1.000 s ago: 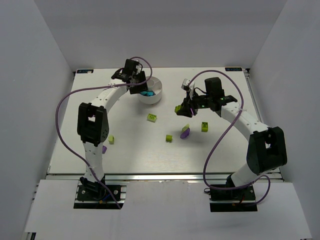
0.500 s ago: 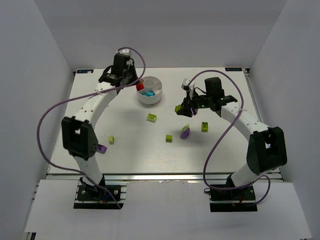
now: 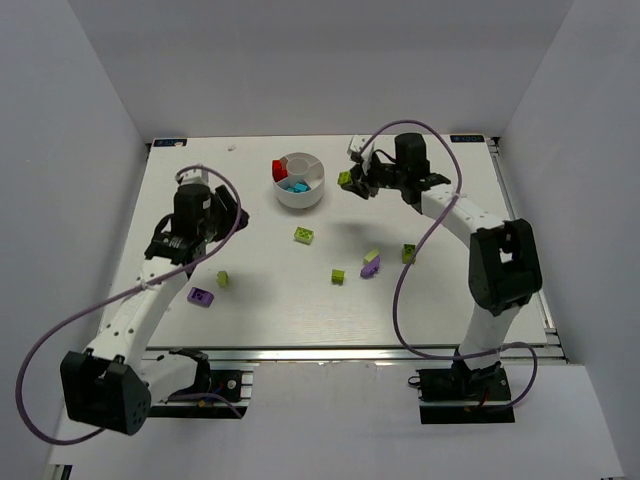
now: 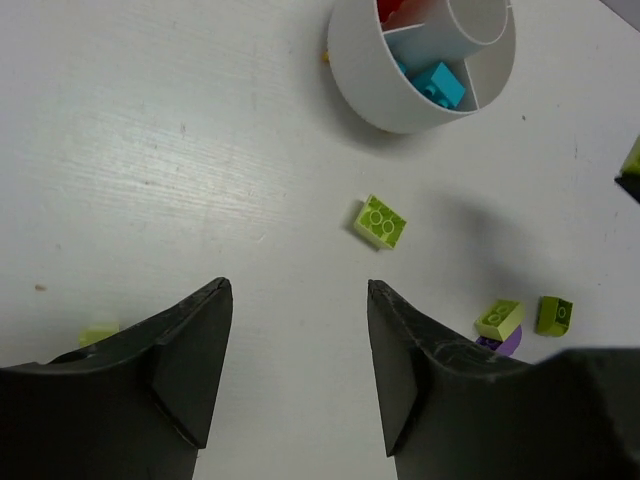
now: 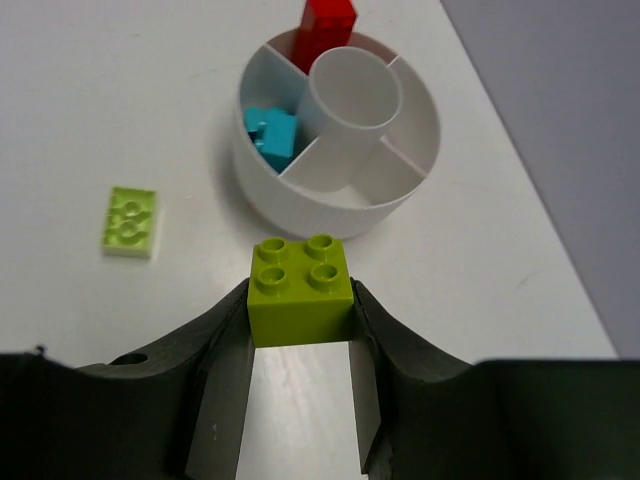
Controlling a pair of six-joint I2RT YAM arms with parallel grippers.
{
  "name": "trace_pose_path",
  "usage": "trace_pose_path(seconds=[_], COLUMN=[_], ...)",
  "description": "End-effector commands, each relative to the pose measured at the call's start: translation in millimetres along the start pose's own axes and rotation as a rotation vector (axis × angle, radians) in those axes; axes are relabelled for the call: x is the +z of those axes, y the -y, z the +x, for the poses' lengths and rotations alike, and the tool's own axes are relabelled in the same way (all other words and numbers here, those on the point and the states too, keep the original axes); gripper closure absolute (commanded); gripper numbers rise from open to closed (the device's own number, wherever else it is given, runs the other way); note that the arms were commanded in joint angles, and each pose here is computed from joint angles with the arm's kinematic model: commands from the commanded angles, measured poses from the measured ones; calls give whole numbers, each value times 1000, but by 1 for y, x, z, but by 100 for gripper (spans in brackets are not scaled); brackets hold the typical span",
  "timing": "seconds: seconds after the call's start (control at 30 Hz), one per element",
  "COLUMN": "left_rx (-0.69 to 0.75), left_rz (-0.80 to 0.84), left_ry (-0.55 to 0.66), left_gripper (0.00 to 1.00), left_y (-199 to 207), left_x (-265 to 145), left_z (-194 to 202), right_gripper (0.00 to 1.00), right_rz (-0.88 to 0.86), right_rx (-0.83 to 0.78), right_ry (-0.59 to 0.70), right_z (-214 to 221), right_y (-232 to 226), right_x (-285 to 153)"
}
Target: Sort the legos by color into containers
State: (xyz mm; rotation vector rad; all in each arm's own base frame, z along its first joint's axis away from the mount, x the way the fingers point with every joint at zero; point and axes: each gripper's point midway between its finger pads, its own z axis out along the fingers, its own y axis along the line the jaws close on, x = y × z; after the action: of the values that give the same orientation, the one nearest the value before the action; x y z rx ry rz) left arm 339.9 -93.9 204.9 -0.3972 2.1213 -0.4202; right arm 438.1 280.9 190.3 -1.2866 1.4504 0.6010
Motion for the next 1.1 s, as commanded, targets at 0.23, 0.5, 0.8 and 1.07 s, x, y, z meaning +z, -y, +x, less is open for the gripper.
trace_pose_path(seconds=[0.23,0.5,0.8,1.07], left_rx=[-98,-114,-124,-123], left_rz=[-44,-88,-109,-118], left_ry=[60,77,85,93], left_gripper=[33,32,32,31], left_y=[-24,-39,-45,-47], left_x=[-33,-50,-57,-60], left_z=[15,23,26,24], right_gripper=[97,90,85,72], right_rz=[72,62,93,86], right_rx=[-189,-168,-147,-143], right_ry=[72,87,66,32], right_z=[-30,-25,-12,5], right_y=[59,54,63,59], right_x=[51,85,105,107])
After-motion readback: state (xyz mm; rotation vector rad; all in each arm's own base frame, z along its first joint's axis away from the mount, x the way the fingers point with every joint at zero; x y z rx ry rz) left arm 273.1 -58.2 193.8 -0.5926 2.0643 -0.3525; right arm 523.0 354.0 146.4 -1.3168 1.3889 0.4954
